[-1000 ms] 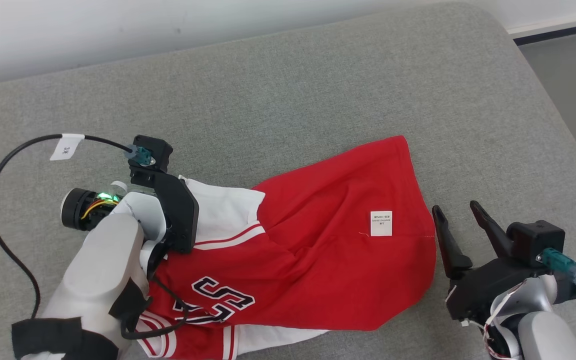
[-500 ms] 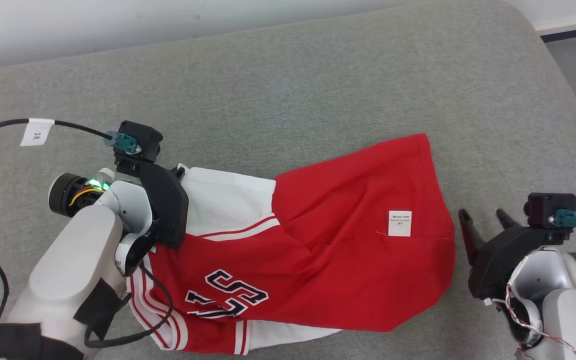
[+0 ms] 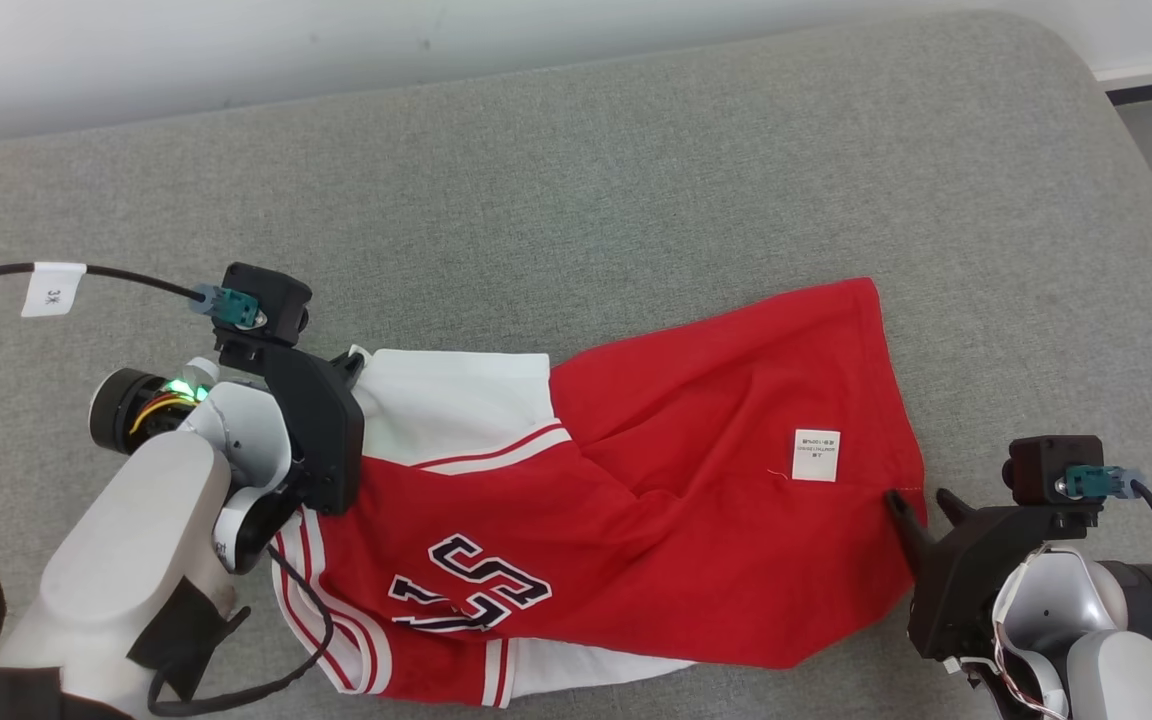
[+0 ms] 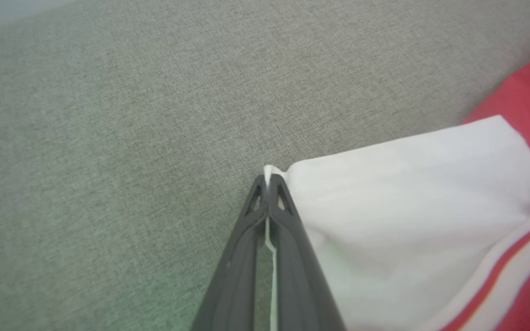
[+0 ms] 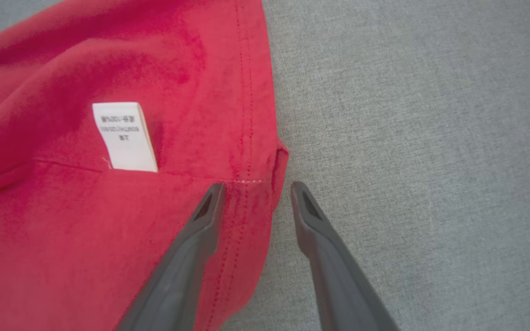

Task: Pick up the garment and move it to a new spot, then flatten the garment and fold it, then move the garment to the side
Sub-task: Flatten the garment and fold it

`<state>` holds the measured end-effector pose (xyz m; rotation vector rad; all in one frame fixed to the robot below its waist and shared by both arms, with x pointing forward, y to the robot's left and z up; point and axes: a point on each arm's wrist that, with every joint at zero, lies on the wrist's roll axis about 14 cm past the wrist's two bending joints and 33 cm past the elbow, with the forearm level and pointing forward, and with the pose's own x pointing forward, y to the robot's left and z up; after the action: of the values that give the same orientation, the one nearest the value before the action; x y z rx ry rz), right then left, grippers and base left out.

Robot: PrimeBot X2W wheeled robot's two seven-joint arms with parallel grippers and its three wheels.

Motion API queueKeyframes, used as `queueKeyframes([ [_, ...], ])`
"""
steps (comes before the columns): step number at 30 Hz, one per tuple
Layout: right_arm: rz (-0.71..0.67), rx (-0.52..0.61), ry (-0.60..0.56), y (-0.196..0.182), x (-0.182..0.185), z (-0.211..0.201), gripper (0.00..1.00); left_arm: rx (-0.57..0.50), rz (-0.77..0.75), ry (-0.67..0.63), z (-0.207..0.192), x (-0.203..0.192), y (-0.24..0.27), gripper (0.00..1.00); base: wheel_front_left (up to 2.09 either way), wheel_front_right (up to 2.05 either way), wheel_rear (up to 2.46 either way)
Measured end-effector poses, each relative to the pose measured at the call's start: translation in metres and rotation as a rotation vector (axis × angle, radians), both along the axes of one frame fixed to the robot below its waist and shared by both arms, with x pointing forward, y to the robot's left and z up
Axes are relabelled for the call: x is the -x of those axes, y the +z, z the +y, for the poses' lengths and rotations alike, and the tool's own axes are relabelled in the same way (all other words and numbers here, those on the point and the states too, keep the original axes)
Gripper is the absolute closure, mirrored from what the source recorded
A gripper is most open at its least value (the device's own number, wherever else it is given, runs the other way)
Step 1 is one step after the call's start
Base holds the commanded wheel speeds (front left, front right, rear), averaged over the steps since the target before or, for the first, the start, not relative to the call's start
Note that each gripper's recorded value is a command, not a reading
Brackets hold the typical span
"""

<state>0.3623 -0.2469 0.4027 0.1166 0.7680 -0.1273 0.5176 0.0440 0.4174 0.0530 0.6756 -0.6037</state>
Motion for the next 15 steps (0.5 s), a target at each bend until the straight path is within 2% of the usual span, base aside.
queueKeyframes([
  [2, -0.004, -0.001, 0.003, 0.0014, -0.0007, 0.0011, 0.53, -0.002, 0.0, 0.001, 0.0008, 0.0001, 0.0001, 1.0, 0.0, 0.0, 0.0],
  [12, 0.011, -0.015, 0.001, -0.006, -0.0063, 0.0023, 0.6, -0.006, -0.01, 0.024, 0.0079, -0.0013, 0.0013, 1.0, 0.0, 0.0, 0.0],
  [14, 0.01, -0.016, 0.006, -0.0065, -0.0078, 0.004, 0.73, -0.007, -0.01, 0.027, 0.0093, -0.0009, 0.0011, 1.0, 0.0, 0.0, 0.0],
  [15, 0.01, -0.016, 0.006, -0.0065, -0.0078, 0.004, 0.89, -0.007, -0.01, 0.027, 0.0093, -0.0009, 0.0011, 1.0, 0.0, 0.0, 0.0],
])
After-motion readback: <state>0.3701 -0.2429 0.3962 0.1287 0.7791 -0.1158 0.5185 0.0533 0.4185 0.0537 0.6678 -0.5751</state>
